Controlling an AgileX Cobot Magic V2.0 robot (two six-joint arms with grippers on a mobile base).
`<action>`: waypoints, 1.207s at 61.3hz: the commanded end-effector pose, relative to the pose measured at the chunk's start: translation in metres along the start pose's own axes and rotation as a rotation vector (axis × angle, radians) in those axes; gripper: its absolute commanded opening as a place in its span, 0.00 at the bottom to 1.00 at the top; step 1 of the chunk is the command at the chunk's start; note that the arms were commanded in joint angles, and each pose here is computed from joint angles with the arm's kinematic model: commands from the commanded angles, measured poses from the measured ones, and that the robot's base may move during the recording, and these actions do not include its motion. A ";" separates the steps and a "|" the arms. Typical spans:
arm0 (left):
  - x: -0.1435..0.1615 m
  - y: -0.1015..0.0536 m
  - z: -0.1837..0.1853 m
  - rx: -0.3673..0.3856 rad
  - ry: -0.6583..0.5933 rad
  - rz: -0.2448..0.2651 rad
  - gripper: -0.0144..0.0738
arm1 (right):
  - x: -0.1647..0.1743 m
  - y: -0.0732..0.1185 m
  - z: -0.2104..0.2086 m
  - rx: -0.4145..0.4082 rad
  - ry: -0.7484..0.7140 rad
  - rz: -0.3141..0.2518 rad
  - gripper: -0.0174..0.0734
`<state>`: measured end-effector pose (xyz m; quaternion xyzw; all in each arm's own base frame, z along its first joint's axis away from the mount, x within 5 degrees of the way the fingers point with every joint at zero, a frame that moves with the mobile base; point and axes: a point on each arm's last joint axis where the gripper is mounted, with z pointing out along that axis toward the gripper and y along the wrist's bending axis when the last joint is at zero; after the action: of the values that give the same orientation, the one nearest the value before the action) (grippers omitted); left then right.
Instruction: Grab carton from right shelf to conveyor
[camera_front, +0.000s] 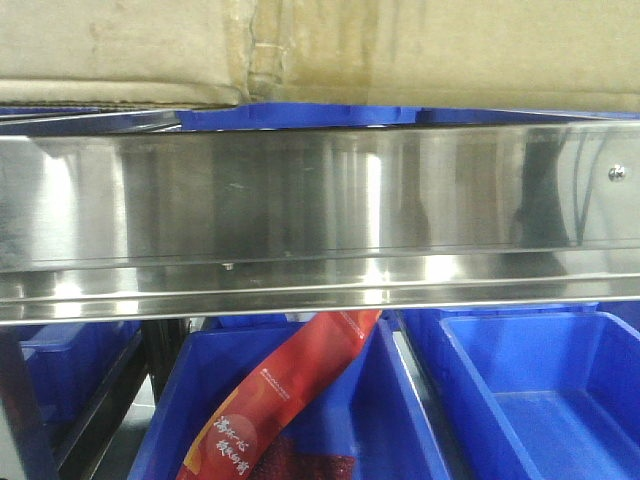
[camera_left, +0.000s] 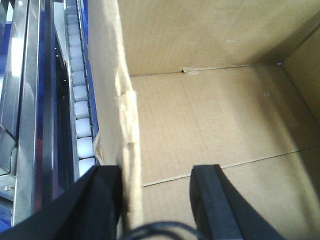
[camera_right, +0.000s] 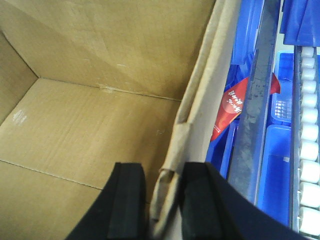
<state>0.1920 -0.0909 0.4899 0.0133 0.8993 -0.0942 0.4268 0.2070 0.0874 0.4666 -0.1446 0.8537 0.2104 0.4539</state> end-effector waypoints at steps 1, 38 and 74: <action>0.001 -0.001 -0.013 0.049 -0.024 0.022 0.15 | -0.006 -0.005 0.000 0.042 -0.067 -0.045 0.12; 0.001 -0.001 -0.013 0.049 -0.024 0.022 0.15 | -0.007 -0.005 0.000 0.042 -0.069 -0.045 0.12; -0.002 0.003 -0.012 0.004 -0.044 0.040 0.15 | -0.007 -0.005 -0.001 0.042 -0.073 -0.046 0.12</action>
<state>0.1917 -0.0881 0.4910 0.0118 0.8971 -0.0830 0.4339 0.2095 0.0884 0.4665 -0.1429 0.8515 0.2137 0.4569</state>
